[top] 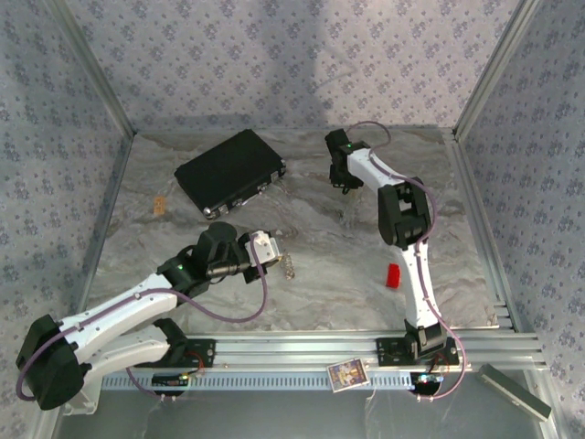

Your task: Put the keys on the keyring

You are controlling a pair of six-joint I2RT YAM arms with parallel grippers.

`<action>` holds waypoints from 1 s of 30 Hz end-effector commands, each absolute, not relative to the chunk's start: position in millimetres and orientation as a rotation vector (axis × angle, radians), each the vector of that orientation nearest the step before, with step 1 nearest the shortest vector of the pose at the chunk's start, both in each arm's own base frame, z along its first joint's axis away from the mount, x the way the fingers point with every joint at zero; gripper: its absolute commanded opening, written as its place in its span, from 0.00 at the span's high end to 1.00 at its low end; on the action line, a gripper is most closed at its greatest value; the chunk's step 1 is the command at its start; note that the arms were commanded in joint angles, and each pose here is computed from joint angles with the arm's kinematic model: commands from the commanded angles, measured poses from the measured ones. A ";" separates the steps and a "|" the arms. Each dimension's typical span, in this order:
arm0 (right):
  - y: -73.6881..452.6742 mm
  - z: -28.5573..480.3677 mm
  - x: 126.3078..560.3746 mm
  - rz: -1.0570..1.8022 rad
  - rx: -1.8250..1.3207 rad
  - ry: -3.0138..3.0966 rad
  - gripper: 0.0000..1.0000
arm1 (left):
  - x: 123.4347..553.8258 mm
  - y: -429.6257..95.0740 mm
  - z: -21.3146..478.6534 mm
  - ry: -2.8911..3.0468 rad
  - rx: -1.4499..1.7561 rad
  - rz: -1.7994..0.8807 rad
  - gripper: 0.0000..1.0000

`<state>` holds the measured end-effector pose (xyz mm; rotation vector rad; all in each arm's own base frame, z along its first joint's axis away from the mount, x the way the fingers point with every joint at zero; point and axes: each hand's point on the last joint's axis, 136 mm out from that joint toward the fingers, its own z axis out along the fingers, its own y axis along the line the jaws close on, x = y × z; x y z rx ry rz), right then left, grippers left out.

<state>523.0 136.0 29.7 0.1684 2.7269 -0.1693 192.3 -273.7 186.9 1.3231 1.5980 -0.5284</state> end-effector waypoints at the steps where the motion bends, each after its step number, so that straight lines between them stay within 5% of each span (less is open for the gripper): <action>1: 131.6 20.0 499.3 -0.156 0.160 2.792 0.81 | 191.5 -280.7 207.9 1.538 1.319 -0.551 1.00; 25: 150.3 44.3 364.0 -0.082 -0.107 2.885 0.85 | 191.0 -280.3 208.1 1.544 1.319 -0.555 1.00; 30: 149.5 57.4 372.7 -0.077 -0.098 2.863 0.68 | 190.0 -280.8 208.6 1.542 1.323 -0.558 1.00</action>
